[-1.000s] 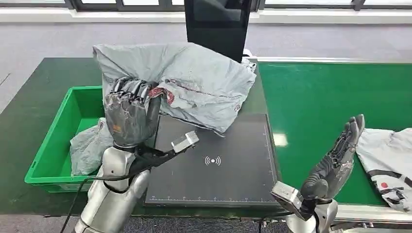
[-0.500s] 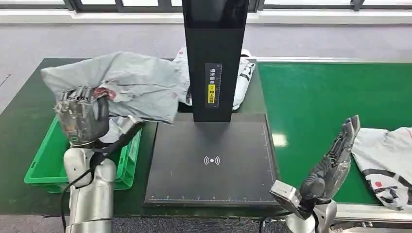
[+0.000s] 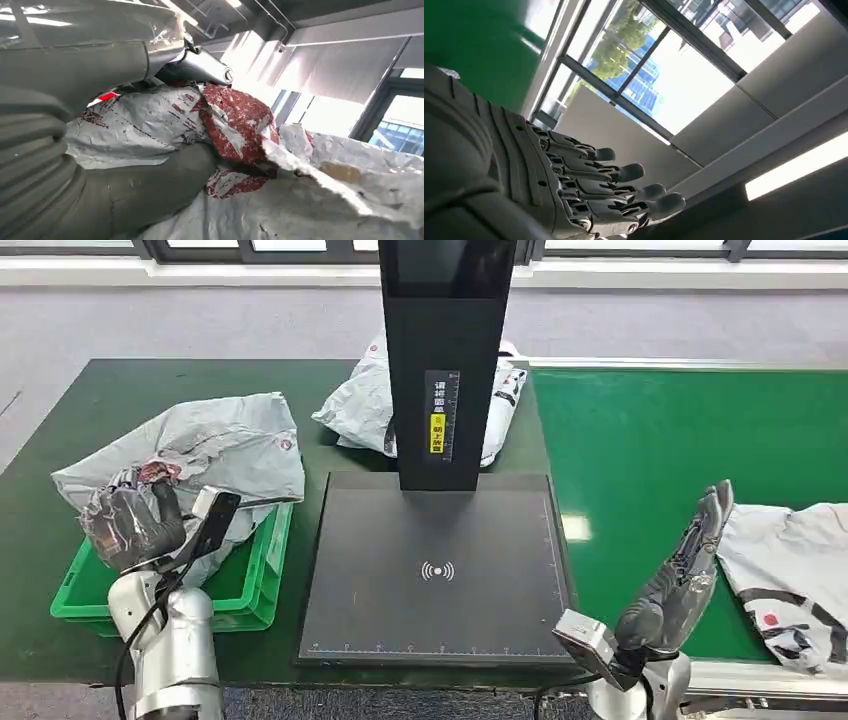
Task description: Moved the parcel from conveyor to table for the left to box.
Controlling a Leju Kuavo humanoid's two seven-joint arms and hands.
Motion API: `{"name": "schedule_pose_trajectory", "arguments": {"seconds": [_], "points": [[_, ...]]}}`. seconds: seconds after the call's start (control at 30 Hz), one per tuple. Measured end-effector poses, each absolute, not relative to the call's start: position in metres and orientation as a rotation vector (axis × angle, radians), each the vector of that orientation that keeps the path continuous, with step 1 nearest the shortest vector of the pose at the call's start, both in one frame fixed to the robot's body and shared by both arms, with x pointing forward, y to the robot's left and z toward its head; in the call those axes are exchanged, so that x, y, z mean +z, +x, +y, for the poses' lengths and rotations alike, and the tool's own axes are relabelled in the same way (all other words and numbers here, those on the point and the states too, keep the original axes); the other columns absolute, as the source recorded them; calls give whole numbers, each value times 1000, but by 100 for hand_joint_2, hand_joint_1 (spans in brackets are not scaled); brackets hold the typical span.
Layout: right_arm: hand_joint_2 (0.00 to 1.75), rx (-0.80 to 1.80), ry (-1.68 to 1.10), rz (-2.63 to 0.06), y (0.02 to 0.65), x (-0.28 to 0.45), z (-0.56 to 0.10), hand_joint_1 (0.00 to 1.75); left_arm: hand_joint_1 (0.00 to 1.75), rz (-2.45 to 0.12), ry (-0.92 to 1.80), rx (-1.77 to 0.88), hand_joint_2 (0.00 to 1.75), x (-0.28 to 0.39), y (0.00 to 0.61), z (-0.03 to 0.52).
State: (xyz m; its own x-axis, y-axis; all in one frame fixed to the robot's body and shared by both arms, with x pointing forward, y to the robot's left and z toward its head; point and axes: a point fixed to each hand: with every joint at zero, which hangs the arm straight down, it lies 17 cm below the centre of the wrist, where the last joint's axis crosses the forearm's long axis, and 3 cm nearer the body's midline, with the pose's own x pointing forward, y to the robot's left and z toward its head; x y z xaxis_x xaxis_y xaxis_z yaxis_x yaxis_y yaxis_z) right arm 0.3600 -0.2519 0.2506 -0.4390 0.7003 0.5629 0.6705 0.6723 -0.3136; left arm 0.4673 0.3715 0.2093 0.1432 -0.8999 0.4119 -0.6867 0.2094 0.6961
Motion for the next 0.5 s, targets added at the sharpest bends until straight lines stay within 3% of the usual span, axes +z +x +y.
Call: {"name": "schedule_pose_trajectory", "arguments": {"seconds": [0.07, 0.1, 0.13, 0.5], "points": [[0, 60, -1050, -2202, 360, 249, -252, 0, 175, -1570, 1530, -295, 175, 205, 467, 374], [0, 61, -1049, -2201, 361, 249, -251, 0, 103, -1562, 1528, -292, 175, 203, 467, 374], [0, 65, -1050, -2200, 361, 248, -251, 0, 0, -1553, 1527, -294, 175, 201, 468, 375], [0, 83, -1049, -2176, 364, 243, -250, 0, 0, -1549, 1493, -239, 175, 194, 466, 378]]}}
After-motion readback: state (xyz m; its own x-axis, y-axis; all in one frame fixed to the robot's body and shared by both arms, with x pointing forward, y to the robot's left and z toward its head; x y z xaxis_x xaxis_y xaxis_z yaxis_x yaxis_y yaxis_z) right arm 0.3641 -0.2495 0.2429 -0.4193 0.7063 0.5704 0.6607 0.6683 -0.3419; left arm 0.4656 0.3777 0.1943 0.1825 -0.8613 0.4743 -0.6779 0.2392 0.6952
